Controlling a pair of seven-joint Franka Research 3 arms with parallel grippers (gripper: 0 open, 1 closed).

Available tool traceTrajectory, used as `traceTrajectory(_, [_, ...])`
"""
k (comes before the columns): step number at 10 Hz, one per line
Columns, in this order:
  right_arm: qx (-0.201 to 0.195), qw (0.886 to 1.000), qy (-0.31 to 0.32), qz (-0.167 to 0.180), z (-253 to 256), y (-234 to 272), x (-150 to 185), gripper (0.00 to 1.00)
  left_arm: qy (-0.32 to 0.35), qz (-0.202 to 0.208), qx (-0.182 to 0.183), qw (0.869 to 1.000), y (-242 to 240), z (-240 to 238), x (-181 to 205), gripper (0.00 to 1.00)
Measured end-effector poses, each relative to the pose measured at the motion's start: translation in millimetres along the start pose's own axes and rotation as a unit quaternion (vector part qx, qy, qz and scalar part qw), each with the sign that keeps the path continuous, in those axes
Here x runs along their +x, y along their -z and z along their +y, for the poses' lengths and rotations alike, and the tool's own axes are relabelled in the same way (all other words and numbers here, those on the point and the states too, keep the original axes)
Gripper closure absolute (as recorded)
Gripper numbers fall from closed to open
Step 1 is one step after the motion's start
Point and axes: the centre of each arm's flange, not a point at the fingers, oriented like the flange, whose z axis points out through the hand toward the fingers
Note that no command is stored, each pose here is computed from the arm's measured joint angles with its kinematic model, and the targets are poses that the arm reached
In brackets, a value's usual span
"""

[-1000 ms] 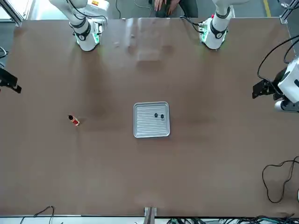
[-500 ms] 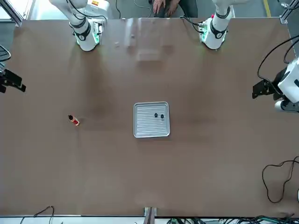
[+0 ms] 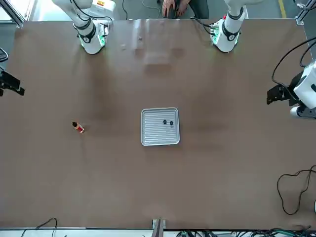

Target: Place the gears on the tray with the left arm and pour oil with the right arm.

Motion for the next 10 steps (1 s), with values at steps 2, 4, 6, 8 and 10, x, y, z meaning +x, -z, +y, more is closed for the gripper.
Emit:
traceTrajectory(2, [0.0,1.0,0.0,0.001,0,1,-1,0.0,0.0,0.0,0.0,1.0,0,0,0,0.01])
traceTrajectory(4, [0.0,1.0,0.001,0.003,-1,3,-1,0.0,0.0,0.0,0.0,1.0,0,0,0,0.01])
traceTrajectory(6, [-0.001,1.0,0.002,0.007,-2,7,-1,0.0,0.0,0.007,0.001,1.0,8,0,-3,0.01])
traceTrajectory(8, [-0.002,1.0,0.002,0.018,-2,16,-1,0.0,0.001,0.017,0.002,1.0,21,1,-12,0.01])
traceTrajectory(10, [-0.003,1.0,0.001,0.02,-2,21,-2,0.0,0.001,0.019,0.003,1.0,24,1,-14,0.01])
